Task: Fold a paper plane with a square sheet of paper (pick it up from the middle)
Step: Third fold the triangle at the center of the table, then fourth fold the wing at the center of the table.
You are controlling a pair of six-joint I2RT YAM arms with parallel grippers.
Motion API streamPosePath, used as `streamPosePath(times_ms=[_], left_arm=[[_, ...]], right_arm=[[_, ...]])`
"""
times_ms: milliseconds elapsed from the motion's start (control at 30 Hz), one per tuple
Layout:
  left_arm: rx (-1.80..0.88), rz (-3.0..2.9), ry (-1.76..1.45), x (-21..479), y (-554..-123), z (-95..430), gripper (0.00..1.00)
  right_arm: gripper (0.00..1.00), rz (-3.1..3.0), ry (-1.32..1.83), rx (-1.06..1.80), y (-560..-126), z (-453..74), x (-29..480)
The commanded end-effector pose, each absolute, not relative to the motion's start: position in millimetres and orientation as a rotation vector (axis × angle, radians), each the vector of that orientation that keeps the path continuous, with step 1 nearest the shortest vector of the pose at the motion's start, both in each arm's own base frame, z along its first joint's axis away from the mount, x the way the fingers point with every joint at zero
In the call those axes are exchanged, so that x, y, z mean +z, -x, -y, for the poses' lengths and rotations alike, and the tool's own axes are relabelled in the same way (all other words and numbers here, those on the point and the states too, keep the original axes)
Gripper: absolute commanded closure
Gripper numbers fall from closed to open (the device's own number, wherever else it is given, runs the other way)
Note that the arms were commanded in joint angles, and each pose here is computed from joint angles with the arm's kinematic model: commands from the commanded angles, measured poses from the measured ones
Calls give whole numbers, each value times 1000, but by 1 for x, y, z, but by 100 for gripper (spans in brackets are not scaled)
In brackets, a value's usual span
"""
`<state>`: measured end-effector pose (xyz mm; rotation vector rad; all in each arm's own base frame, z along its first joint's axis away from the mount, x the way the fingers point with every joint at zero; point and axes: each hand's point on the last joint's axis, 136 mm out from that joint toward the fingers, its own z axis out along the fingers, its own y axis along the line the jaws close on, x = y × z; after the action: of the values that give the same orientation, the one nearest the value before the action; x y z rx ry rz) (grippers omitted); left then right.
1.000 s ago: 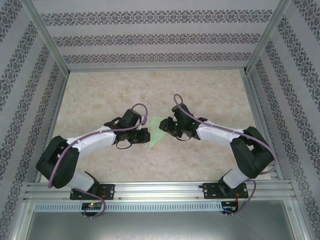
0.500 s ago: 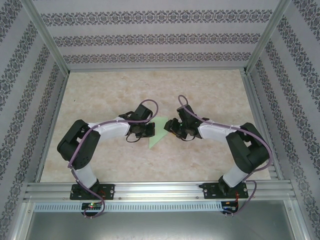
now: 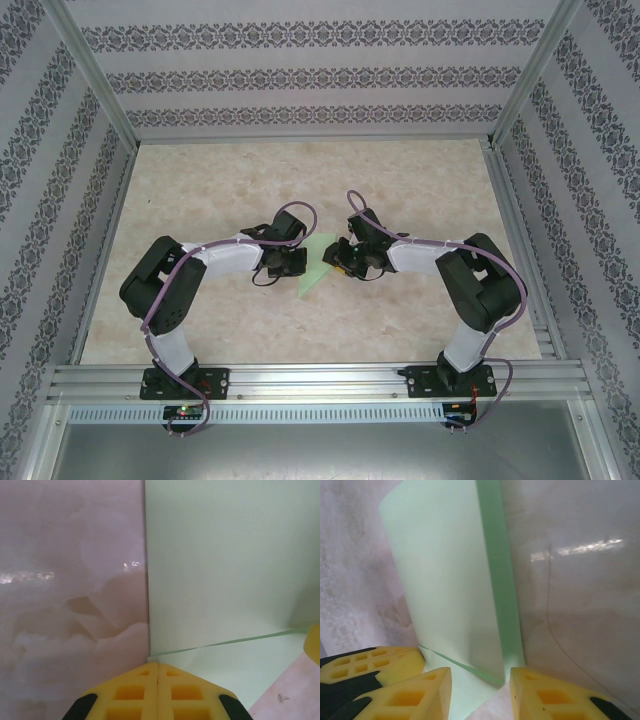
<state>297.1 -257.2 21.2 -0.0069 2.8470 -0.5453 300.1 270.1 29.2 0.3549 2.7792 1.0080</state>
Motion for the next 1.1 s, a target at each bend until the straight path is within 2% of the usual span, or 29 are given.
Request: streamPosePath(times_ms=[0, 233, 367, 433, 600, 833, 933, 1067], left_arm=[[-516, -2851, 0, 22, -299, 259, 100], [-520, -2857, -6, 22, -298, 259, 100], [-524, -2847, -11, 28, -299, 258, 100], [-528, -2841, -8, 31, -299, 257, 99], [-538, -2843, -11, 29, -298, 257, 99], [-555, -2846, -13, 29, -297, 259, 98], [-555, -2843, -22, 31, -298, 259, 98], [-559, -2829, -31, 36, -299, 259, 96]], right_arm=[[65, -2736, -285, 1084, -310, -282, 37], [68, -2664, -159, 1291, -310, -305, 48], [78, -2672, -187, 1281, -311, -300, 41], [77, -2652, -210, 1292, -312, -296, 42], [66, -2633, -242, 1293, -313, -290, 41], [65, -2603, -253, 1326, -312, -288, 43], [70, -2604, -233, 1348, -311, -291, 44], [89, -2611, -233, 1340, -311, -290, 42]])
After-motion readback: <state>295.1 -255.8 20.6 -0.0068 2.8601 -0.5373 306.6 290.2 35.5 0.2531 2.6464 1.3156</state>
